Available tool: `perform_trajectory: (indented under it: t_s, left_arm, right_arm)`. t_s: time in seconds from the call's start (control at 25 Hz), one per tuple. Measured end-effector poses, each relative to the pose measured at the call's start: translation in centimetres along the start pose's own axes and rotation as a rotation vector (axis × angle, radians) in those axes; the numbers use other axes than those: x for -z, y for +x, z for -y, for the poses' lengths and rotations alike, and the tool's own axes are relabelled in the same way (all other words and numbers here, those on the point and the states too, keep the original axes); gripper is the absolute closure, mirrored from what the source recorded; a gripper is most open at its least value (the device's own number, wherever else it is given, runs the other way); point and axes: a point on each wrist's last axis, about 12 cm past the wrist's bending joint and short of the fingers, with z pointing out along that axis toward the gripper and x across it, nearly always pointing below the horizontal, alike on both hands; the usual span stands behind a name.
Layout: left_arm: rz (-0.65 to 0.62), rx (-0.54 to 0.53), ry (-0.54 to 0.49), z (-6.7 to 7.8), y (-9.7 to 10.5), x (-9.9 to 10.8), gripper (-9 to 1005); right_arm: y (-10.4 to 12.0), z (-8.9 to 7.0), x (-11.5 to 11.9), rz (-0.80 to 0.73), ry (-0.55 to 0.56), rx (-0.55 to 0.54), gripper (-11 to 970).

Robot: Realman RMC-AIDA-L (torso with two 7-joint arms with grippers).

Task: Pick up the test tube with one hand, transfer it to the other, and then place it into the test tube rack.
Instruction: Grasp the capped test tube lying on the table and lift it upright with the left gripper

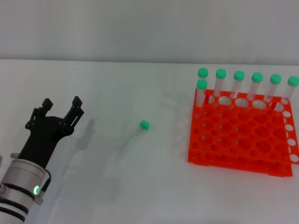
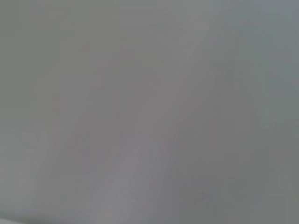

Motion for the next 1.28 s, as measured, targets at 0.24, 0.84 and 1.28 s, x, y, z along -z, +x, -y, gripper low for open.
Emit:
perform_trajectory:
  t_s: [0.24, 0.84, 1.28]
  left_arm:
    - [0.069, 0.008, 0.007, 1.2, -0.4, 0.5, 138]
    - [-0.127, 0.387, 0.376, -3.0, -8.6, -8.5, 179]
    - [-0.760, 0.245, 0.480, -1.6, -18.7, -15.2, 209]
  right_arm:
    - [-0.2, 0.4, -0.5, -0.004, 0.011, 0.012, 87]
    - [-2.0, 1.0, -0.8, 0.117, -0.009, 0.042, 87]
    - [-2.5, 1.0, -1.7, 0.123, -0.026, 0.055, 87]
